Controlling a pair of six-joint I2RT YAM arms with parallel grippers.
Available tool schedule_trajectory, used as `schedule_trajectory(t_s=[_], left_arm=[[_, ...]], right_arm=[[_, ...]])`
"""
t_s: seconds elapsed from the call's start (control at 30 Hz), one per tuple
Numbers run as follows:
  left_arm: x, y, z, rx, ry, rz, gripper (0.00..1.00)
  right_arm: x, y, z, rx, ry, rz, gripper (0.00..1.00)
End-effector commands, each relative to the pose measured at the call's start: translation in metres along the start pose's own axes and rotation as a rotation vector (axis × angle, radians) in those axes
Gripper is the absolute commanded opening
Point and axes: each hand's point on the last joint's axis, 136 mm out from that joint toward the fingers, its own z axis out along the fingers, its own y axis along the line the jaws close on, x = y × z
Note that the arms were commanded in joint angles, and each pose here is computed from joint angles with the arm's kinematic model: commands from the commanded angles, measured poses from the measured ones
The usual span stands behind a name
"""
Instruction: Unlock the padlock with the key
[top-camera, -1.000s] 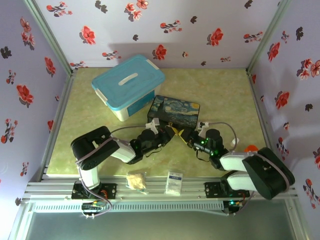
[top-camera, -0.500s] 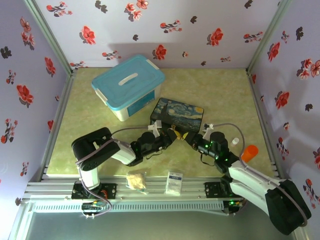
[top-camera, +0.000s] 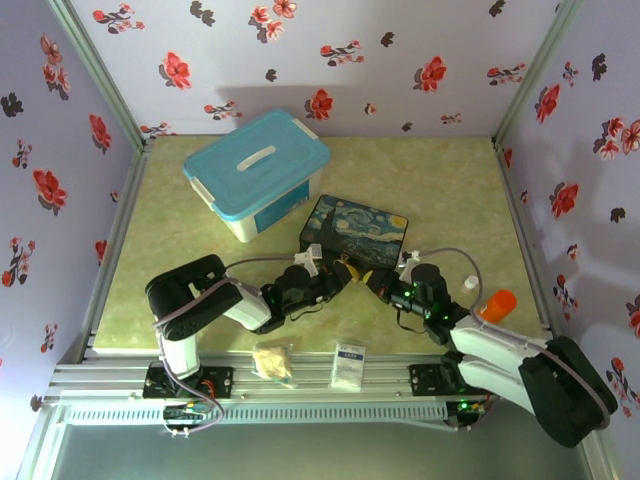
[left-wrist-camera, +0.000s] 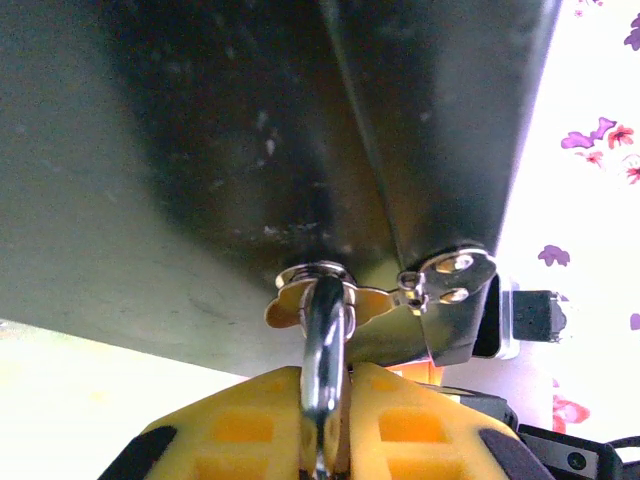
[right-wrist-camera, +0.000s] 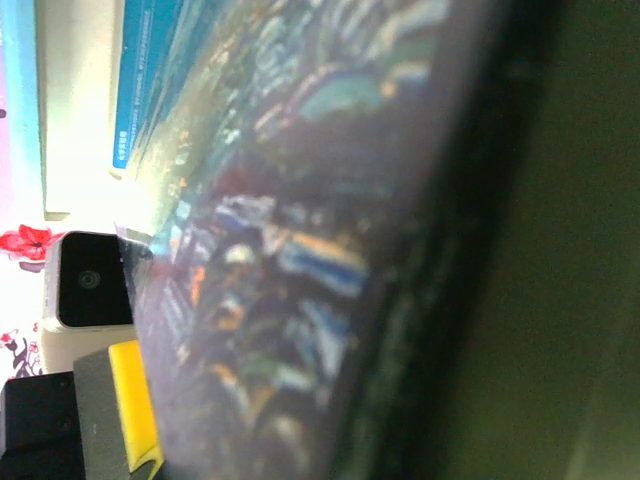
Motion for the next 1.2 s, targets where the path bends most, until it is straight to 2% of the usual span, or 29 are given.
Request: schedule_trajectory(t_s=[0.0,0.13,0.3,0.47,0.63,0.73,0.83,0.93,1.07,1.17], left_arm=[[0.010,-0.031,0.002,0.114,0.033,0.006,0.00],[0.007,-0.016,-0.002,0.071,0.020,0.011,0.00],[0.004,0.009,-0.006,0.000,0.012,-0.002,0.00],[0.007,0.016,-0.008,-0.013,0.032,-0.008,0.00],[0.007,0.029,-0.013,-0.048,0.037,-0.006,0.00],[0.004,0.038,-0.015,-0.071,0.031,-0.005,0.00],[0.002,0.043,-0.016,-0.088,0.025,0.001,0.00],[0.002,0.044,-0.016,-0.091,0.025,0.004,0.00],[0.001,0.046,-0.019,-0.097,0.022,0.009,0.00],[0.001,0.045,-0.020,-0.095,0.021,0.013,0.00]], right_arm=[[-0.004,0.023,0.006,-0.068,-0.003,-0.025,0.01],[-0.006,-0.001,0.001,0.092,-0.006,-0.119,0.02],[-0.010,-0.029,-0.016,0.303,0.007,-0.254,0.13],[-0.013,-0.047,-0.010,0.408,0.039,-0.324,0.15],[-0.016,-0.039,0.009,0.374,0.066,-0.392,0.16],[-0.016,-0.037,0.004,0.381,0.042,-0.492,0.18],[-0.010,-0.039,-0.007,0.421,0.035,-0.636,0.26],[0.006,-0.019,-0.007,0.308,0.015,-0.747,0.32],[0.020,-0.006,-0.014,0.281,-0.027,-0.951,0.41],[0.025,0.003,-0.015,0.238,-0.058,-1.054,0.38]])
